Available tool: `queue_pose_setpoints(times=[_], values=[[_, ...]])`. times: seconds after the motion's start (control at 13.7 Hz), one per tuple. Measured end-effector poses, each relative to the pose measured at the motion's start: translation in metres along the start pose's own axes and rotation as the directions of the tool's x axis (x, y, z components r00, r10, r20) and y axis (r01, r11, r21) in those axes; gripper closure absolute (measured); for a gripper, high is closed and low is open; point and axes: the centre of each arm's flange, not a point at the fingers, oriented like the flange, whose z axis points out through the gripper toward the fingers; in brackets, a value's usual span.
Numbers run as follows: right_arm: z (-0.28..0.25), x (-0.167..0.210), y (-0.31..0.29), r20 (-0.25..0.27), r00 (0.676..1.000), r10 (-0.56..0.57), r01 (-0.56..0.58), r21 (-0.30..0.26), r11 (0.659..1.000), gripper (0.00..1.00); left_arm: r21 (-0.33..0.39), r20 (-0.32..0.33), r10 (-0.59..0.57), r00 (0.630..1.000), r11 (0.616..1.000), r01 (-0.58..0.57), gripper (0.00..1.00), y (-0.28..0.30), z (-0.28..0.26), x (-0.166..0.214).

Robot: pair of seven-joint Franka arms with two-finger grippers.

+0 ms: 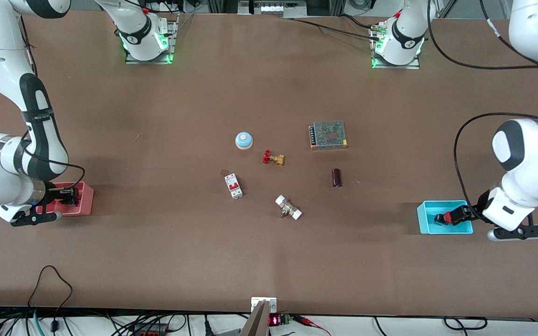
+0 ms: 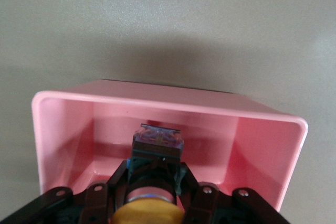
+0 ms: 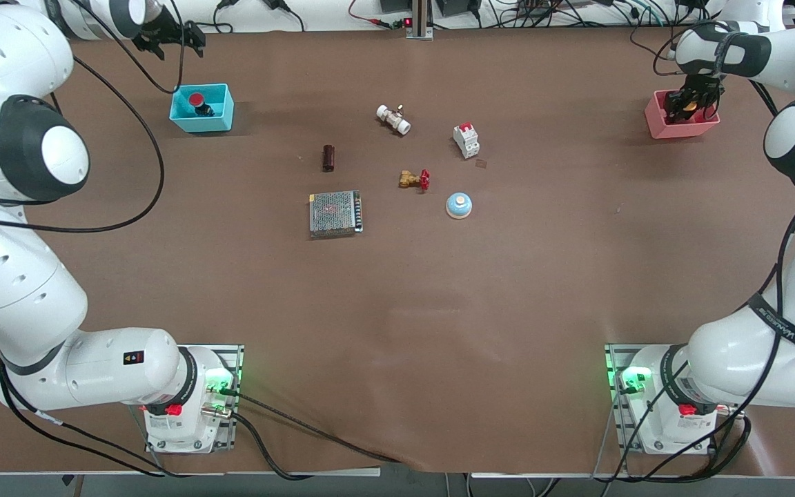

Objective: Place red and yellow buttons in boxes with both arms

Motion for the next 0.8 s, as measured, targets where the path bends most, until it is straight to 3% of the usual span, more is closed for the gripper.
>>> queue_pose_setpoints(times=[0.15,0.22,0.59,0.8], values=[[0.004,0.000,0.002,-0.001,1.000,0.003,-0.003,0.000,1.000,0.59,0.006,0.005,0.027,1.000,1.000,-0.027,0.00,0.003,-0.046,-0.006],[0.004,0.000,0.003,-0.003,1.000,0.004,-0.004,-0.001,1.000,0.52,0.008,0.007,0.048,0.999,0.999,-0.048,0.00,0.006,-0.071,-0.011],[-0.022,0.010,0.009,-0.055,0.998,0.007,-0.008,-0.017,1.000,0.02,0.016,0.006,0.100,0.995,0.995,-0.100,0.00,0.027,-0.173,-0.040],[-0.067,0.010,0.007,-0.088,0.996,0.029,-0.028,0.015,0.999,0.00,0.022,0.008,0.118,0.993,0.993,-0.119,0.00,0.038,-0.212,-0.058]])
